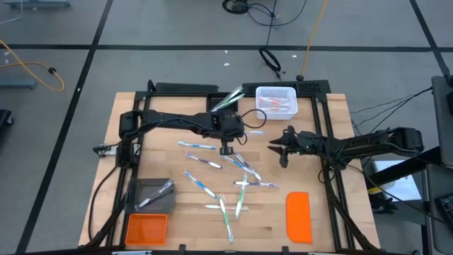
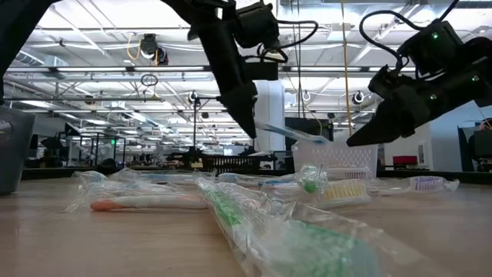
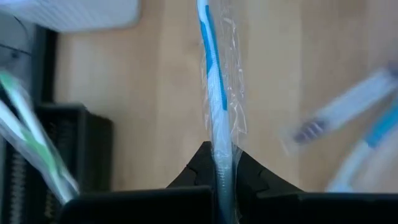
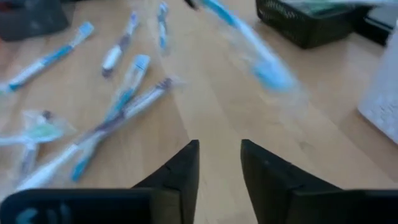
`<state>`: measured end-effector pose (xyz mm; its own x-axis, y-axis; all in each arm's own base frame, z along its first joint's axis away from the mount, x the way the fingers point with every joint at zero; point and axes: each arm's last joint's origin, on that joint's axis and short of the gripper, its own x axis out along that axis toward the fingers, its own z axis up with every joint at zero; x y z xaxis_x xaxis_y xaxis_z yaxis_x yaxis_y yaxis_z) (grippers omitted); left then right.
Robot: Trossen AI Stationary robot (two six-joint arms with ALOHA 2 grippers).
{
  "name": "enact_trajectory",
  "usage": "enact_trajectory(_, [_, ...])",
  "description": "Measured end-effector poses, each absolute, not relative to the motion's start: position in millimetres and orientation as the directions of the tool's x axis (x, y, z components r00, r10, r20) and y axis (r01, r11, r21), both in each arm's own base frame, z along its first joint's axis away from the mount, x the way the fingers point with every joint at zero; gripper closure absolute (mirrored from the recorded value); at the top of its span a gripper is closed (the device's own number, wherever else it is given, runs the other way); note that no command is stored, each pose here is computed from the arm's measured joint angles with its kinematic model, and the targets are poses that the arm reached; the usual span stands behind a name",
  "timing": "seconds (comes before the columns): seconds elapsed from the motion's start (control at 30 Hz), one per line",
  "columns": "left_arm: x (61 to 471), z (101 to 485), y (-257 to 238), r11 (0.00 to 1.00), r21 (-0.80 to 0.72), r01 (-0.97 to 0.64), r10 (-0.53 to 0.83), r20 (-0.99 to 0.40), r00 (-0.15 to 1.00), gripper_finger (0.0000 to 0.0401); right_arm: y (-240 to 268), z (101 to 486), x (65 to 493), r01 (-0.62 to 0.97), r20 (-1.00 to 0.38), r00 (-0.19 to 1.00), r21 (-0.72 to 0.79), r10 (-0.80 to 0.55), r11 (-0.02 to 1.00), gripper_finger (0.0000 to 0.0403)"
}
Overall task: Pick & Place Toothbrushes
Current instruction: Put the blue toothbrush into the orange bin
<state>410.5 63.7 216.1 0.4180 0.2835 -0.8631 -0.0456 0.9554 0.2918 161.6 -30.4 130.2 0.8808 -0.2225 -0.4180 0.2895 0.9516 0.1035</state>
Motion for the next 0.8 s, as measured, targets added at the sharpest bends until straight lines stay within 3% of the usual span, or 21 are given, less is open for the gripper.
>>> enact_trajectory(0.3, [383,247,22,0.977,0.205,-0.062,0.214,-0.913,0.349,0.0395,-31,129,161,0.297,-0.429,0.874,0.098,-0.229,0.950,0.0248])
enact_trajectory(0.53, [345,281,-30,0.986,0.130,-0.107,0.157,-0.940,0.303,0.0395,-31,129,161,0.297,-0.431,0.873,0.095,-0.230,0.950,0.0249])
enact_trajectory(0.8, [314,304,-85,0.985,0.074,-0.156,0.124,-0.932,0.342,0.0395,-31,129,161,0.295,-0.427,0.874,0.088,-0.231,0.952,0.0246])
